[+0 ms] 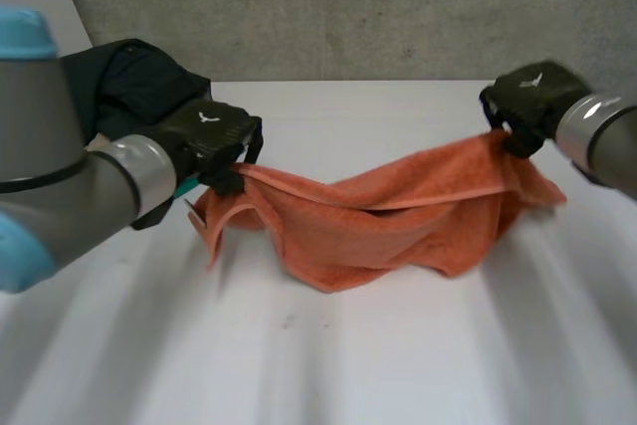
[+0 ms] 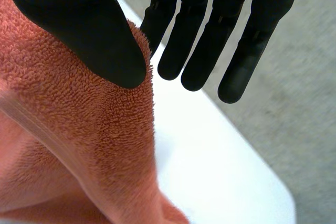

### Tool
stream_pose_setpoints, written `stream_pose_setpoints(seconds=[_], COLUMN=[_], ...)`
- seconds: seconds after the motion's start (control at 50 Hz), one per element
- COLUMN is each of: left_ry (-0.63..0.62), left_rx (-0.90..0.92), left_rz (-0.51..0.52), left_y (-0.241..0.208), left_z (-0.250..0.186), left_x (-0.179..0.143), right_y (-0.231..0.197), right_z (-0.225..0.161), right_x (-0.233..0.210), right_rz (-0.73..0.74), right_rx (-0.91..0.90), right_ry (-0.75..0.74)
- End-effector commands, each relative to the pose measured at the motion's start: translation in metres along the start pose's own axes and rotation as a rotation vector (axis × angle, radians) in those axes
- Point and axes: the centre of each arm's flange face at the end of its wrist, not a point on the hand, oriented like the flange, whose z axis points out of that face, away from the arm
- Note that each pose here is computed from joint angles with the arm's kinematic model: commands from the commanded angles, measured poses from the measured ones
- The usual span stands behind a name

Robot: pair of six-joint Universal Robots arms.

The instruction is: Fold the laundry.

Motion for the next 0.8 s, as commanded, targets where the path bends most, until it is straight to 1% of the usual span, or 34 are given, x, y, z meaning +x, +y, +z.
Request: stream_pose_setpoints(seconds=[0.02, 0.04, 0.06, 0.08, 0.1, 0.12, 0.14, 0.16, 0.18, 0.22, 0.26, 0.3, 0.34, 0.38, 0.4, 0.42, 0.46, 0.48, 0.5, 0.52, 0.54, 0.58, 0.6, 0.62, 0.64, 0.66, 0.68, 0.74, 0.8], left_ry=[-0.112, -0.134, -0.152, -0.172, -0.216, -0.237, -0.258, -0.275, -0.300, -0.310, -0.318, -0.313, -0.301, -0.290, -0.272, -0.262, -0.236, -0.207, -0.196, -0.184, -0.163, -0.149, -0.146, -0.137, -0.129, -0.121, -0.110, -0.101, -0.106], left_rx=[0.319, 0.387, 0.459, 0.531, 0.659, 0.723, 0.794, 0.850, 0.945, 1.003, 1.007, 0.983, 0.900, 0.827, 0.745, 0.704, 0.618, 0.530, 0.486, 0.442, 0.375, 0.319, 0.292, 0.232, 0.202, 0.171, 0.126, 0.054, 0.012], left_rz=[0.092, 0.112, 0.133, 0.153, 0.177, 0.191, 0.203, 0.210, 0.217, 0.206, 0.167, 0.142, 0.111, 0.091, 0.074, 0.066, 0.048, 0.030, 0.021, 0.013, 0.004, 0.003, 0.006, 0.011, 0.017, 0.022, 0.039, 0.079, 0.106], left_y=[-0.036, -0.047, -0.060, -0.072, -0.090, -0.098, -0.108, -0.116, -0.133, -0.145, -0.148, -0.144, -0.128, -0.112, -0.095, -0.086, -0.065, -0.042, -0.030, -0.017, 0.004, 0.023, 0.032, 0.050, 0.059, 0.069, 0.081, 0.098, 0.101], left_z=[0.053, 0.055, 0.057, 0.058, 0.059, 0.058, 0.057, 0.054, 0.045, 0.035, 0.025, 0.022, 0.022, 0.022, 0.024, 0.024, 0.025, 0.025, 0.025, 0.024, 0.023, 0.022, 0.021, 0.020, 0.019, 0.018, 0.015, 0.006, -0.004], left_x=[-0.028, -0.032, -0.034, -0.036, -0.042, -0.044, -0.045, -0.046, -0.048, -0.046, -0.049, -0.048, -0.043, -0.040, -0.035, -0.032, -0.024, -0.015, -0.011, -0.007, 0.002, 0.009, 0.012, 0.018, 0.021, 0.024, 0.029, 0.036, 0.038], right_y=[0.004, -0.003, -0.021, -0.030, -0.039, -0.048, -0.070, -0.081, -0.093, -0.120, -0.129, -0.135, -0.133, -0.122, -0.117, -0.113, -0.094, -0.084, -0.076, -0.054, -0.045, -0.024, 0.002, 0.012, 0.026, 0.051, 0.056, 0.082, 0.090], right_z=[0.045, 0.048, 0.050, 0.050, 0.050, 0.048, 0.039, 0.032, 0.024, -0.003, -0.014, -0.026, -0.029, -0.026, -0.024, -0.023, -0.017, -0.013, -0.010, -0.001, 0.003, 0.009, 0.016, 0.018, 0.020, 0.024, 0.024, 0.025, 0.022], right_x=[0.014, 0.020, 0.033, 0.040, 0.047, 0.052, 0.064, 0.069, 0.074, 0.084, 0.085, 0.081, 0.076, 0.067, 0.064, 0.061, 0.049, 0.043, 0.038, 0.023, 0.015, 0.003, -0.011, -0.017, -0.024, -0.039, -0.042, -0.058, -0.064], right_rz=[-0.008, -0.009, -0.005, 0.001, 0.006, 0.012, 0.022, 0.028, 0.030, 0.018, 0.000, -0.015, -0.016, -0.009, -0.006, 0.000, 0.019, 0.026, 0.033, 0.048, 0.052, 0.056, 0.060, 0.061, 0.061, 0.062, 0.062, 0.070, 0.070], right_rx=[0.128, 0.174, 0.277, 0.333, 0.387, 0.441, 0.556, 0.613, 0.664, 0.762, 0.786, 0.780, 0.749, 0.675, 0.651, 0.624, 0.517, 0.472, 0.437, 0.349, 0.313, 0.237, 0.154, 0.122, 0.079, 0.002, -0.011, -0.088, -0.109], right_ry=[0.187, 0.234, 0.322, 0.366, 0.403, 0.433, 0.484, 0.505, 0.518, 0.512, 0.482, 0.422, 0.376, 0.304, 0.285, 0.265, 0.197, 0.167, 0.143, 0.084, 0.059, 0.019, -0.015, -0.030, -0.050, -0.092, -0.100, -0.131, -0.123])
